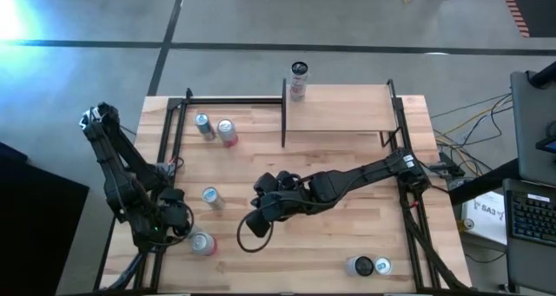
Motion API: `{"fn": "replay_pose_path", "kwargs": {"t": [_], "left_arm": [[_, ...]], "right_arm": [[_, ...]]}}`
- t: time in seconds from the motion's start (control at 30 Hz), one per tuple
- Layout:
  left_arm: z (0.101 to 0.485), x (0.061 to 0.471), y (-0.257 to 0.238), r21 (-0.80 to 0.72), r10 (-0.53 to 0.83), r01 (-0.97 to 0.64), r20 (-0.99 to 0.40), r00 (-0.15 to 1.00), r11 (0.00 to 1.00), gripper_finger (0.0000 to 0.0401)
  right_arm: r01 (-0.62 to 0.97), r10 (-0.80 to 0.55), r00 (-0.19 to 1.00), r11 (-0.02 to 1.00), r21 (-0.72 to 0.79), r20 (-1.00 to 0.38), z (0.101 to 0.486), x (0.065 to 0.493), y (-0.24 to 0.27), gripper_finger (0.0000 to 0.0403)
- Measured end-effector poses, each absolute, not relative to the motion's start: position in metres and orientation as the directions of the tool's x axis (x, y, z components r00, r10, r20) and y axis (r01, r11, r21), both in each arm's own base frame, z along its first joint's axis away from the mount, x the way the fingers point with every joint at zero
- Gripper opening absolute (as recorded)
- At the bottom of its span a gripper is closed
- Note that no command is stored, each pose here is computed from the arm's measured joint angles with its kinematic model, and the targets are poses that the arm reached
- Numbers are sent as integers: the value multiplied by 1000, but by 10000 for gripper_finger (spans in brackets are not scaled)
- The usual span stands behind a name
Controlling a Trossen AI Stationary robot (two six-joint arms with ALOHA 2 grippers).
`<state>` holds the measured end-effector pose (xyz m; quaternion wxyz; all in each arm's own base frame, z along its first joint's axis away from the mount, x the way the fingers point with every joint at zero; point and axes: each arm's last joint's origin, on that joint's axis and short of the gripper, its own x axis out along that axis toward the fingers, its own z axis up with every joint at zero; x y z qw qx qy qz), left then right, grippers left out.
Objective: Place canned beverage on shelf
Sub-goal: Put the left white and pink soda can aligned with the other white soda can on the shelf
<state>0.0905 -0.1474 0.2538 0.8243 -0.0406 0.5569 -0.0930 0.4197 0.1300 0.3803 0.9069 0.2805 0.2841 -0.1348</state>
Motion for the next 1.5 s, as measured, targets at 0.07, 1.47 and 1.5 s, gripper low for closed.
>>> {"fn": "replay_pose_path", "kwargs": {"t": [0.07,1.47,1.5], "left_arm": [[251,90,-147,-169,-193,96,-914,357,981,290],[406,219,-5,-131,79,-302,-800,594,944,215],[411,226,-1,-125,84,-295,-791,606,947,214]], "right_arm": [[404,-85,802,806,433,-591,380,420,130,15],[720,-465,595,670,179,-656,446,271,103,13],[718,-466,591,675,167,-658,446,269,102,13]]}}
